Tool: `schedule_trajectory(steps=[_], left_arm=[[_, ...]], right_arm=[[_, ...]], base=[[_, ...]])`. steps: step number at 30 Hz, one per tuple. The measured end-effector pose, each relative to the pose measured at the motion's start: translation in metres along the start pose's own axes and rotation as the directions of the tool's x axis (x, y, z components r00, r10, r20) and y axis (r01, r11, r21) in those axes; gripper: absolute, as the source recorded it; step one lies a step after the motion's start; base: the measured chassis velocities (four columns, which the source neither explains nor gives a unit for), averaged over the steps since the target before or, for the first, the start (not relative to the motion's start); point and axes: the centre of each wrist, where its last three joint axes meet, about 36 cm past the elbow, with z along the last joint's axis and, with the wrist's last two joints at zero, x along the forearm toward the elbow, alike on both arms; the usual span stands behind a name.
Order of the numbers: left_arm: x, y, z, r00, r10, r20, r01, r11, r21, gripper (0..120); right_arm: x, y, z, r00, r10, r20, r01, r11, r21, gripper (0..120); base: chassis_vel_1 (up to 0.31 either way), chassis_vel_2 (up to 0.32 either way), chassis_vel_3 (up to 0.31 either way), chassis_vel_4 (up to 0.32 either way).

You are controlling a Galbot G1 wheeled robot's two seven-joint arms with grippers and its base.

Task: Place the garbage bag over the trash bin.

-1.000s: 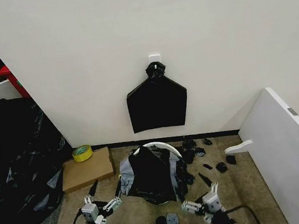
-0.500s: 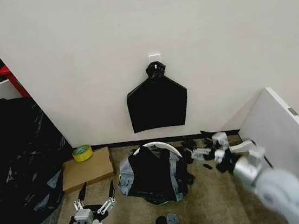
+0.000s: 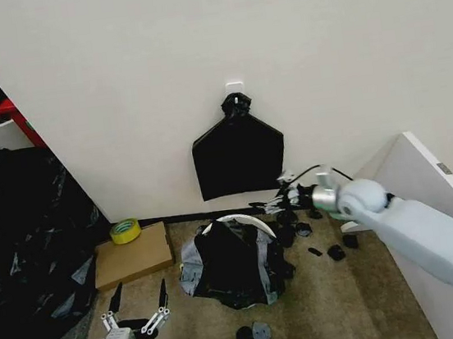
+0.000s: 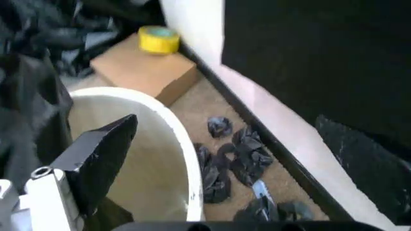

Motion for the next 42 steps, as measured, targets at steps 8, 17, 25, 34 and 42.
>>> schedule_trajectory(steps=[8,17,25,34,42], left_arm=[[-0.001,-0.009,-0.003,1.0,0.007,0.01,-0.007,1.0,0.009,100],[-0.005,-0.012,-0.003,1.0,0.014,0.018,-0.014,1.0,0.016,100],[-0.005,-0.016,-0.002,1.0,0.024,0.011,-0.024,0.999,0.026,100],[-0.005,-0.019,-0.003,1.0,0.027,0.01,-0.028,0.999,0.033,100],[-0.006,-0.021,-0.003,1.0,0.027,0.01,-0.028,0.999,0.042,100]], right_arm=[[-0.044,-0.002,-0.004,0.996,-0.05,-0.073,0.055,0.996,0.072,100],[-0.055,-0.007,0.005,0.986,-0.08,-0.147,0.094,0.992,0.088,88],[-0.065,0.0,0.009,0.977,-0.129,-0.169,0.148,0.983,0.105,58],[-0.07,-0.006,0.014,0.966,-0.142,-0.217,0.171,0.978,0.121,24],[-0.073,-0.001,0.015,0.967,-0.141,-0.214,0.173,0.975,0.139,1]], base=[[0.0,0.0,0.0,0.0],[0.0,0.0,0.0,0.0],[0.0,0.0,0.0,0.0],[0.0,0.0,0.0,0.0],[0.0,0.0,0.0,0.0]])
